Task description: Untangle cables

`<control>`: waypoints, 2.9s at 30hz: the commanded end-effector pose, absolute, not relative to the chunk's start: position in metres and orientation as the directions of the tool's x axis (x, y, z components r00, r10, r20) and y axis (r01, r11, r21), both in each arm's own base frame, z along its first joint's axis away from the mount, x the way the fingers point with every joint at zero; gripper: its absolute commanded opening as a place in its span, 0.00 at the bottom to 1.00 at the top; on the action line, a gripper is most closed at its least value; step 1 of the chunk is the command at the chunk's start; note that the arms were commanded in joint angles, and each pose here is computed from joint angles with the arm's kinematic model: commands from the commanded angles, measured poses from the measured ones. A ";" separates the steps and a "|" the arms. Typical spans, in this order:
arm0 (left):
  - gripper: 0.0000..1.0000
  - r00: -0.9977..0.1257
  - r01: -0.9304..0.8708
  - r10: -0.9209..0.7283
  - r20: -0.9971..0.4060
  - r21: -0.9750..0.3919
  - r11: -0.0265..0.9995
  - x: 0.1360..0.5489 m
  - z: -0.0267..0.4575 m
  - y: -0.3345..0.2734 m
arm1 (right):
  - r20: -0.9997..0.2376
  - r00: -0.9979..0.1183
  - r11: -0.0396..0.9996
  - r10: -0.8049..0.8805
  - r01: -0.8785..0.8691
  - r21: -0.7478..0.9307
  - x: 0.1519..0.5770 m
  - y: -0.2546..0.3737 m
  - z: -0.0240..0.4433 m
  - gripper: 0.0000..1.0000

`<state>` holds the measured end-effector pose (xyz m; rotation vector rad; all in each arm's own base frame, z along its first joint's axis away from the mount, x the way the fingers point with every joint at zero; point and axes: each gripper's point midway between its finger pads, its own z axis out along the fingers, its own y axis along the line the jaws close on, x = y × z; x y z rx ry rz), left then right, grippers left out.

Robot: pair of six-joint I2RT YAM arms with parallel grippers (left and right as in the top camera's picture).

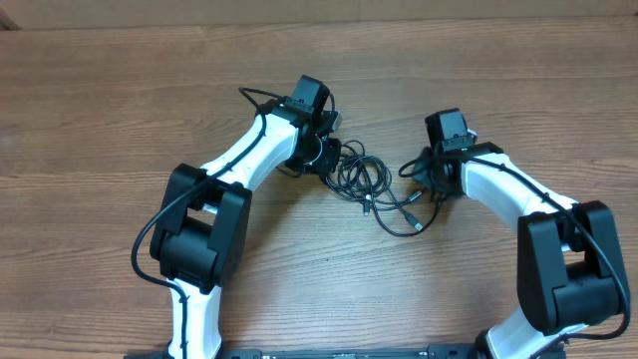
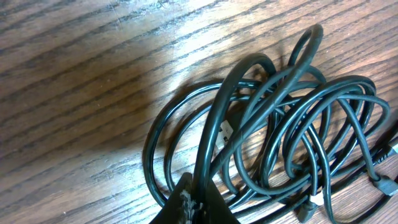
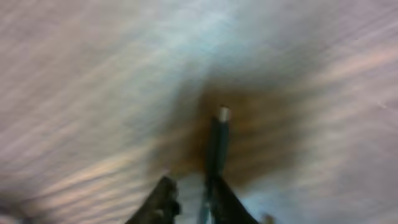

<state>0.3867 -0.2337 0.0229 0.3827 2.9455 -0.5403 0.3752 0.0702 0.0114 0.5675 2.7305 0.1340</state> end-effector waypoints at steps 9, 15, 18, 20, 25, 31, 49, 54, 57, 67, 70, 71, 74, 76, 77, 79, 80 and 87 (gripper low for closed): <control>0.04 -0.956 0.286 0.240 -0.172 -0.340 0.896 0.390 0.023 -0.236 | -0.409 -0.905 0.868 -0.115 -0.292 0.401 0.383 0.157 0.053 0.45; 0.04 -0.956 0.286 0.240 -0.171 -0.340 0.896 0.389 0.023 -0.236 | -0.405 -0.902 0.914 -0.151 -0.283 0.290 0.379 0.152 0.030 0.52; 0.04 -0.956 0.285 0.239 -0.171 -0.340 0.896 0.389 0.023 -0.236 | -0.408 -0.900 0.925 -0.150 -0.274 0.264 0.377 0.147 0.021 0.49; 0.04 -0.956 0.285 0.240 -0.170 -0.340 0.896 0.389 0.023 -0.236 | -0.415 -0.898 0.926 -0.150 -0.274 0.259 0.379 0.147 0.021 0.42; 0.04 -0.957 0.282 0.237 -0.170 -0.340 0.897 0.389 0.023 -0.236 | -0.402 -0.903 0.926 -0.150 -0.271 0.264 0.372 0.147 0.014 0.33; 0.04 -0.957 0.282 0.237 -0.170 -0.340 0.897 0.389 0.023 -0.236 | -0.390 -0.908 0.924 -0.151 -0.270 0.271 0.366 0.146 0.008 0.16; 0.04 -0.957 0.282 0.237 -0.168 -0.340 0.897 0.389 0.023 -0.235 | -0.243 -0.836 0.866 0.493 0.498 0.042 0.351 0.013 0.004 0.12; 0.04 -0.957 0.282 0.237 -0.168 -0.344 0.896 0.389 0.024 -0.236 | -0.155 -0.836 0.850 0.527 0.523 0.069 0.336 0.024 0.000 0.04; 0.08 -0.951 0.303 0.243 -0.189 -0.434 0.848 0.389 0.032 -0.254 | -0.120 -0.812 0.821 0.571 0.566 0.074 0.330 0.027 -0.001 0.04; 0.52 -0.897 0.427 0.302 -0.322 -0.455 0.781 0.393 0.043 -0.301 | -0.019 -0.877 0.855 0.481 0.464 0.230 0.326 0.079 0.002 0.04; 0.55 -0.887 0.447 0.317 -0.337 -0.451 0.772 0.390 0.044 -0.310 | -0.015 -0.908 0.878 0.419 0.401 0.260 0.324 0.098 0.003 0.04; 0.55 -0.885 0.450 0.320 -0.339 -0.449 0.772 0.389 0.044 -0.311 | -0.015 -0.914 0.884 0.406 0.388 0.259 0.323 0.102 0.003 0.04; 0.55 -0.876 0.460 0.327 -0.355 -0.410 0.787 0.391 0.043 -0.313 | -0.024 -0.930 0.902 0.366 0.348 0.254 0.320 0.110 0.003 0.04; 0.57 -0.869 0.467 0.330 -0.368 -0.392 0.793 0.393 0.042 -0.315 | -0.020 -0.930 0.902 0.366 0.350 0.253 0.319 0.109 0.003 0.04; 0.57 -0.868 0.467 0.331 -0.370 -0.381 0.798 0.394 0.040 -0.314 | -0.020 -0.930 0.902 0.366 0.350 0.252 0.319 0.109 0.003 0.04; 0.56 -0.870 0.457 0.327 -0.368 -0.357 0.814 0.398 0.031 -0.312 | -0.020 -0.930 0.902 0.366 0.350 0.252 0.319 0.109 0.003 0.04; 0.57 -0.884 0.433 0.309 -0.351 -0.363 0.825 0.399 0.021 -0.312 | -0.020 -0.930 0.902 0.366 0.349 0.253 0.319 0.109 0.003 0.04; 0.43 -0.895 0.422 0.288 -0.339 -0.439 0.793 0.396 0.011 -0.328 | -0.021 -0.930 0.902 0.366 0.350 0.253 0.319 0.109 0.003 0.04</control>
